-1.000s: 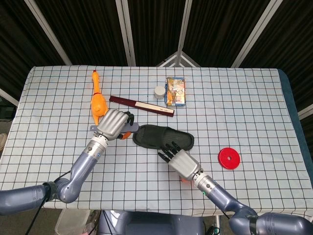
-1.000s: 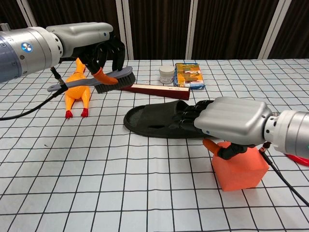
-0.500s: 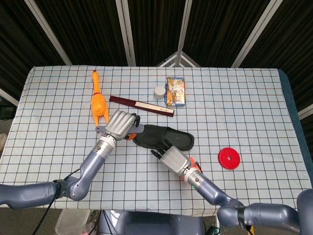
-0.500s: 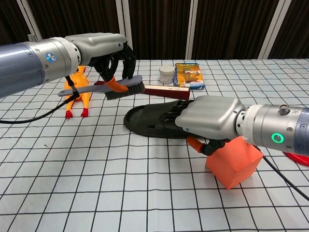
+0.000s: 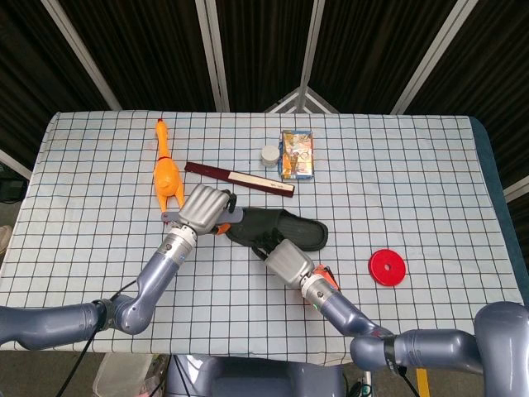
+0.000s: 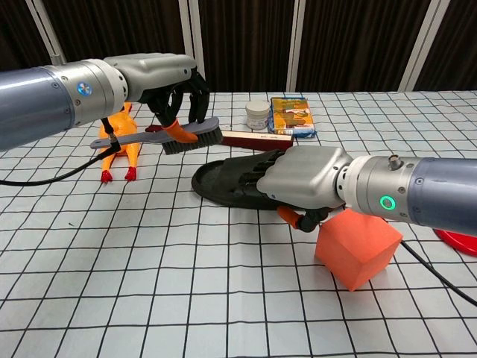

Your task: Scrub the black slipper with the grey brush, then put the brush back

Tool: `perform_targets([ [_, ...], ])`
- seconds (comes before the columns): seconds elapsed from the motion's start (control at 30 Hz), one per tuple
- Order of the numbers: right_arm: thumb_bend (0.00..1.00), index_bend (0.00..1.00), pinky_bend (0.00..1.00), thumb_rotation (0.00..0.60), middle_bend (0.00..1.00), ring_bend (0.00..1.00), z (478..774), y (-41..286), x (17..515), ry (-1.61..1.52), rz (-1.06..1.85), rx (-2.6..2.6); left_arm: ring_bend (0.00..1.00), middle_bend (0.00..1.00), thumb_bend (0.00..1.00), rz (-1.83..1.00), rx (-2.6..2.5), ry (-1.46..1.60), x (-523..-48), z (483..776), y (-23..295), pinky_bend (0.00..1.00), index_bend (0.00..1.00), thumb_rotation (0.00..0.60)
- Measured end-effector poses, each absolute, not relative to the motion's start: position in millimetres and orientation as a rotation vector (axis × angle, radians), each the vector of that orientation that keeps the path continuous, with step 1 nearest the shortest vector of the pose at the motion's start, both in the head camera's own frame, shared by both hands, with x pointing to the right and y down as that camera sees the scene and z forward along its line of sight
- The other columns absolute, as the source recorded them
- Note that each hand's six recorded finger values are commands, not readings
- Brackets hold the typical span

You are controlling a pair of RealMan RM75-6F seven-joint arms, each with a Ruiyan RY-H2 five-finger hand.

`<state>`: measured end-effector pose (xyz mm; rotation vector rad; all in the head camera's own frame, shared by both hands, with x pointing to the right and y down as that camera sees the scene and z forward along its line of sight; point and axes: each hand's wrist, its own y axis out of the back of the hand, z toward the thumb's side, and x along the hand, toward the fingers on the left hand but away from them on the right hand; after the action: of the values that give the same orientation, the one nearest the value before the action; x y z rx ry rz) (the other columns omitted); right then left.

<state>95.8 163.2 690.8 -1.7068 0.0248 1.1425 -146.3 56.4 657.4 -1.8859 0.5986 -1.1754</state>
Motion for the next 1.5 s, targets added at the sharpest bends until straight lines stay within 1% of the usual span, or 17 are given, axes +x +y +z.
perform_targets([
  [0.23,0.78,0.0,0.1,0.6,0.02,0.0,698,160,104,0.05,1.2,-1.672,0.58,0.64,0.58,-1.162,-1.894,0.559,-138,665,63,0.56,0.51,0.6],
  [0.57,0.78,0.0,0.1,0.6,0.02,0.0,691,162,106,0.056,1.204,-1.654,0.58,0.64,0.58,-1.136,-1.887,0.524,-116,675,70,0.56,0.51,0.6],
  [0.97,0.78,0.0,0.1,0.6,0.02,0.0,680,169,99,0.061,1.177,-1.651,0.58,0.65,0.58,-1.108,-1.842,0.549,-81,680,62,0.56,0.52,0.6],
  [1.23,0.78,0.0,0.1,0.6,0.02,0.0,682,169,104,0.061,1.202,-1.646,0.58,0.65,0.58,-1.137,-1.857,0.573,-68,692,59,0.57,0.52,0.6],
  [1.5,0.78,0.0,0.1,0.6,0.02,0.0,679,166,105,0.051,1.204,-1.649,0.58,0.65,0.58,-1.129,-1.872,0.565,-60,693,61,0.57,0.52,0.6],
])
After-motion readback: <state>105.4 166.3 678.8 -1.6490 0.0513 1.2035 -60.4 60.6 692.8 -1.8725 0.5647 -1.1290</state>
